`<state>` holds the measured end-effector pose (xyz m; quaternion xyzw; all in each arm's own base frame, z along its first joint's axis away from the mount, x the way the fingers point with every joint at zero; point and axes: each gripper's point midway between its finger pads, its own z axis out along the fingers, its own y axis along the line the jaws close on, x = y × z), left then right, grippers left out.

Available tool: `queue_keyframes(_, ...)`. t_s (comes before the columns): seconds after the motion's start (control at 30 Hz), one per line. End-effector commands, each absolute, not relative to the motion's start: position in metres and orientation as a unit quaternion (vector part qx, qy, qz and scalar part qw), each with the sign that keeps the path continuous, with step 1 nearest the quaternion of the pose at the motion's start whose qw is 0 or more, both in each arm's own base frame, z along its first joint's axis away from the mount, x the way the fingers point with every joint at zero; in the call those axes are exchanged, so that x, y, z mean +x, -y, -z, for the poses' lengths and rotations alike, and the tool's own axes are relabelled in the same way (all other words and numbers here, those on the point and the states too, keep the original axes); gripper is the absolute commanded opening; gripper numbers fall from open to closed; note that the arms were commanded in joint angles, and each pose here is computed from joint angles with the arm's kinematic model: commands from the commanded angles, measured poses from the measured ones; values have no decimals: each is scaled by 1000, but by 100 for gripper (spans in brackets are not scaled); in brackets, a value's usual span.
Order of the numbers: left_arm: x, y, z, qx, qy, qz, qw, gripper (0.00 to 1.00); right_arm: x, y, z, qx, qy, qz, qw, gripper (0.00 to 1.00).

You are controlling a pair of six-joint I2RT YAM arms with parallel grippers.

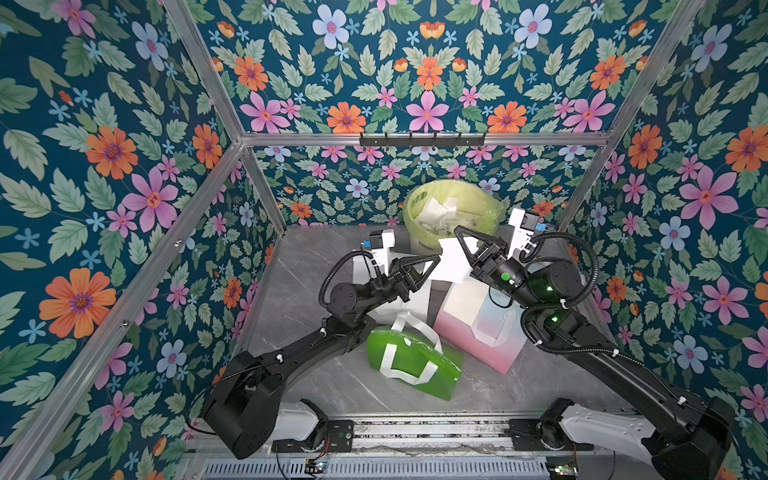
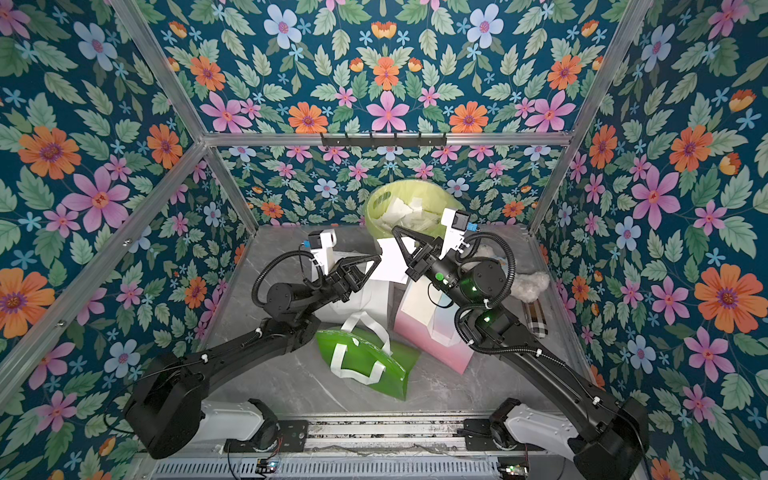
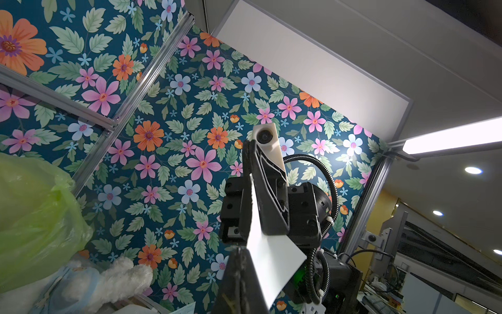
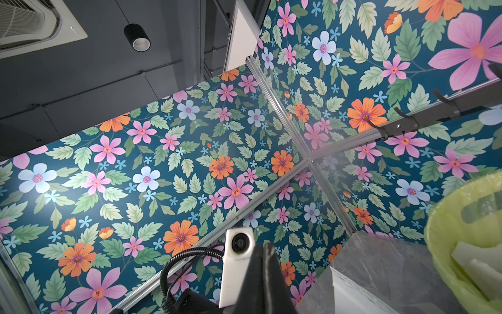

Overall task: Shred takeout receipts and throw away
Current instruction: Shred the takeout receipt.

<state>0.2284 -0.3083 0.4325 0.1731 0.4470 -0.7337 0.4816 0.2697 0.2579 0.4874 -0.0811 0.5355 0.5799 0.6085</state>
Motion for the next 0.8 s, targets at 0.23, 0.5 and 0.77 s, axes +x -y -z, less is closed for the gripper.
queue_keyframes(0.23, 220, 301, -445, 172, -415, 756, 476, 7, 270, -258, -496, -78, -521, -592, 610, 0)
queue_keyframes(0.5, 225, 297, -445, 144, -412, 766, 472, 8, 277, -259, -489, -67, -538, -581, 607, 0)
queue_keyframes(0.77, 227, 295, -445, 131, -407, 774, 466, 9, 281, -260, -487, -63, -544, -576, 607, 0)
